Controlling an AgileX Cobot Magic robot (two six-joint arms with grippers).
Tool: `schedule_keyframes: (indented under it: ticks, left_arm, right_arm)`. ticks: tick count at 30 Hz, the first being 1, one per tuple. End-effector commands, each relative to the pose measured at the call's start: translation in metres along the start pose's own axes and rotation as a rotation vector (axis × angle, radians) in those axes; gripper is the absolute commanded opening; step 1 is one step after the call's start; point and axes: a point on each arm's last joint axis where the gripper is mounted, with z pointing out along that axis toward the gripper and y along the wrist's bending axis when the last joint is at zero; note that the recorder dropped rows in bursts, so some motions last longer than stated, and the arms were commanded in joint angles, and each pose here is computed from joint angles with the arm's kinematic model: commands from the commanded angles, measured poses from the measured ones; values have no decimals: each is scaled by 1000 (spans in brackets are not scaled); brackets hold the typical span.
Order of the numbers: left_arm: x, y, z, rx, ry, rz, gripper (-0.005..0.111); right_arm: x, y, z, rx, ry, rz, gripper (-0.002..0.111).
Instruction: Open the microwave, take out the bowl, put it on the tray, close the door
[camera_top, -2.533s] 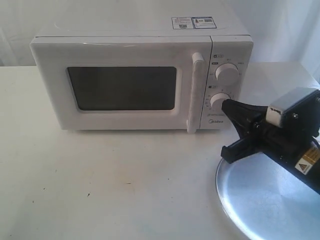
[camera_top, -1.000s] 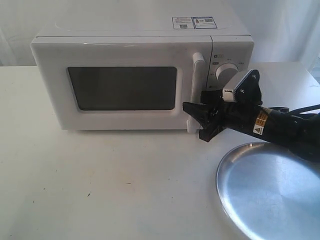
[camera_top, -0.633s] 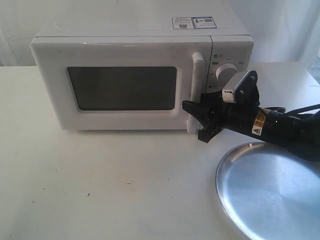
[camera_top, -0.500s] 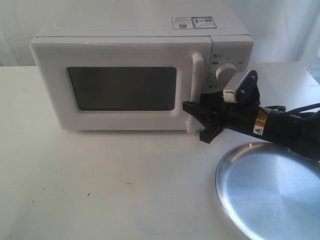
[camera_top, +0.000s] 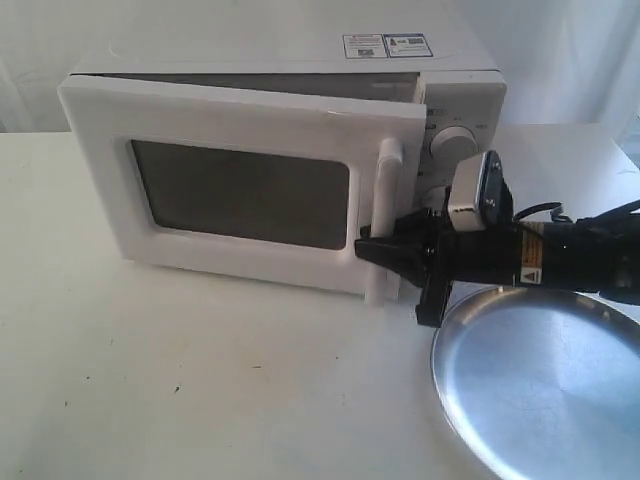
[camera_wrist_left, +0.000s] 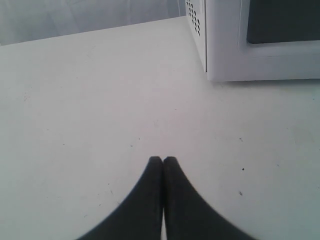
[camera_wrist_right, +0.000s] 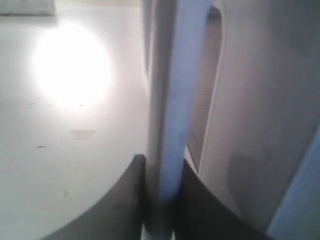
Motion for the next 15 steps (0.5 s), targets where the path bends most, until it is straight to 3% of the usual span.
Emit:
schedule_keyframes:
  ticks: [1, 8, 11, 14, 15]
  left_arm:
    - [0, 0, 0, 2, -4, -10, 0]
    - [0, 0, 0, 2, -4, -10, 0]
    - [0, 0, 0, 2, -4, -10, 0]
    - [0, 0, 0, 2, -4, -10, 0]
    - [0, 0, 0, 2, -4, -10, 0]
  right_arm:
    - [-11, 37, -11, -84, 10, -42, 0]
    - [-41, 99, -46, -38, -28, -84, 0]
    - [-38, 104, -59, 186, 48, 11, 0]
    - [-46, 126, -66, 132, -56, 85, 0]
    - [-48, 128, -69, 173, -82, 49, 0]
